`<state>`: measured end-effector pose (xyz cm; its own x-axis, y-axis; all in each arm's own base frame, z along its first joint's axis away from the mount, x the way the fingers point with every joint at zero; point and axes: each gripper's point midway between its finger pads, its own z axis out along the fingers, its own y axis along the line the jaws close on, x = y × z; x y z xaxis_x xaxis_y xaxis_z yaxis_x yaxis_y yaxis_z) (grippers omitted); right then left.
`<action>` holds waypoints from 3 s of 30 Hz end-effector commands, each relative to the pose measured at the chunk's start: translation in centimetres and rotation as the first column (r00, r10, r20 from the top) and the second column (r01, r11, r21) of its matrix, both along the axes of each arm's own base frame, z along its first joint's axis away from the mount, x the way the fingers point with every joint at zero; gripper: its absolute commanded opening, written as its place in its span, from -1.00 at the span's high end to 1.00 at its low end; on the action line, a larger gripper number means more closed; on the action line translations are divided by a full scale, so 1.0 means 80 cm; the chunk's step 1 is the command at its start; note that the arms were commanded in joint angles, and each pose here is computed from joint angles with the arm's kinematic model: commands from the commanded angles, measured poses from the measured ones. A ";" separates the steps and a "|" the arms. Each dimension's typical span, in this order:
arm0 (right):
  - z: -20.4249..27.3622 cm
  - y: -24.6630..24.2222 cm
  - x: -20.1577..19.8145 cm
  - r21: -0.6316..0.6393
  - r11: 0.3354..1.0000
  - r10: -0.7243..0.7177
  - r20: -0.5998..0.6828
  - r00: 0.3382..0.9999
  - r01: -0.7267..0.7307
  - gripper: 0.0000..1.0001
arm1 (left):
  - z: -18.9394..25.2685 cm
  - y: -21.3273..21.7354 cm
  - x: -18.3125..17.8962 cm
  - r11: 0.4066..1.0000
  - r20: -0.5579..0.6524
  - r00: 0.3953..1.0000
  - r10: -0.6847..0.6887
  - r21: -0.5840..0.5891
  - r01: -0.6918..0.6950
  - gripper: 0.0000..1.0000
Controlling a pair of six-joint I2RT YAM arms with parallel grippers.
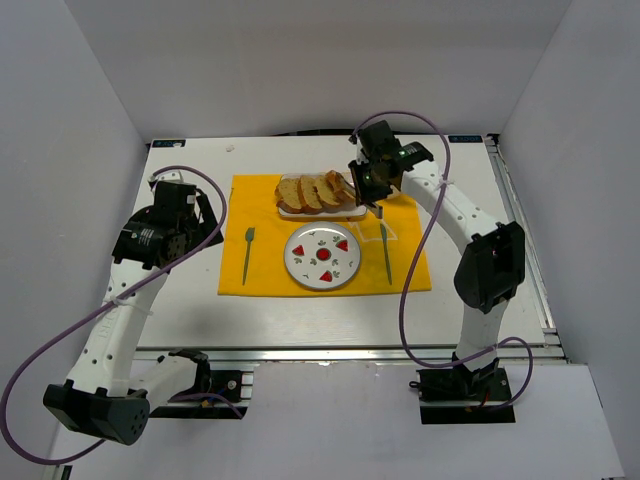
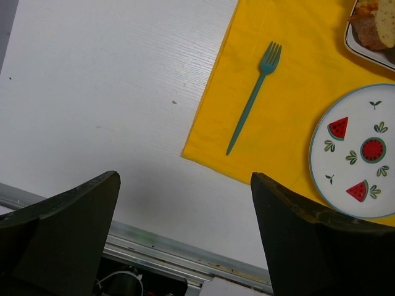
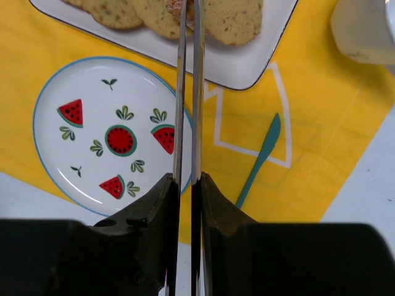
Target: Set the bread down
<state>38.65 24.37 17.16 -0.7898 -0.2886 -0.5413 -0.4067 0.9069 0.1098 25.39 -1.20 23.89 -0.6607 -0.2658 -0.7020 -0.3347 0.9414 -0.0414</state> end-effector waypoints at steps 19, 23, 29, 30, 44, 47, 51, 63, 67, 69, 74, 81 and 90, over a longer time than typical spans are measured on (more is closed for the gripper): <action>0.141 -0.017 -0.102 0.106 0.993 0.045 0.091 0.995 -0.055 1.00 | 0.013 -0.001 0.008 1.000 0.059 0.998 -0.003 -0.006 0.003 -0.96; 0.129 0.014 -0.158 0.110 0.987 0.113 0.049 0.992 -0.118 1.00 | 0.015 -0.001 0.010 1.000 0.062 0.998 -0.007 -0.002 0.007 -0.96; 0.087 0.030 -0.212 0.117 0.983 0.144 -0.022 0.989 -0.140 1.00 | 0.023 0.000 0.007 1.000 0.077 0.997 -0.008 -0.005 0.008 -0.97; 0.082 0.031 -0.216 0.112 0.984 0.142 -0.025 0.990 -0.139 1.00 | 0.024 0.000 0.005 1.000 0.080 0.997 -0.007 -0.006 0.007 -0.97; -0.014 0.039 -0.232 0.006 0.991 0.133 -0.083 0.988 -0.133 1.00 | 0.026 0.007 -0.013 1.000 0.083 0.997 0.010 0.000 -0.010 -0.96; -0.017 0.044 -0.231 0.019 0.992 0.129 -0.080 0.988 -0.127 1.00 | 0.027 0.010 -0.017 1.000 0.085 0.996 0.016 0.004 -0.016 -0.96; -0.025 0.051 -0.221 0.020 0.994 0.104 -0.071 0.992 -0.103 1.00 | 0.026 0.012 -0.020 1.000 0.083 0.996 0.020 0.007 -0.021 -0.96; -0.014 0.066 -0.225 0.065 0.991 0.120 -0.094 0.988 -0.114 0.78 | 0.027 0.015 -0.021 0.999 0.080 0.997 0.021 0.025 -0.023 -0.96; -0.007 0.067 -0.228 0.081 0.990 0.126 -0.093 0.988 -0.119 0.61 | 0.026 0.015 -0.020 0.999 0.079 0.997 0.020 0.024 -0.022 -0.96; -0.001 0.068 -0.229 0.092 0.989 0.128 -0.087 0.988 -0.120 0.58 | 0.024 0.014 -0.018 1.000 0.076 0.997 0.019 0.023 -0.021 -0.96; 0.013 0.068 -0.230 0.111 0.987 0.125 -0.080 0.989 -0.116 0.48 | 0.022 0.013 -0.017 1.000 0.077 0.997 0.017 0.021 -0.019 -0.96; 0.025 0.072 -0.233 0.134 0.983 0.133 -0.082 0.988 -0.122 0.31 | 0.020 0.013 -0.015 1.000 0.075 0.997 0.016 0.022 -0.018 -0.96; 0.024 0.074 -0.233 0.134 0.984 0.133 -0.086 0.987 -0.121 0.17 | 0.020 0.011 -0.014 1.000 0.076 0.997 0.012 0.020 -0.014 -0.96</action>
<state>20.00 29.54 16.68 -0.8172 -0.3466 -0.4604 -0.4864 0.8434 0.2284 24.21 -0.47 25.06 -0.6169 -0.2674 -0.7402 -0.3450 0.9372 -0.0510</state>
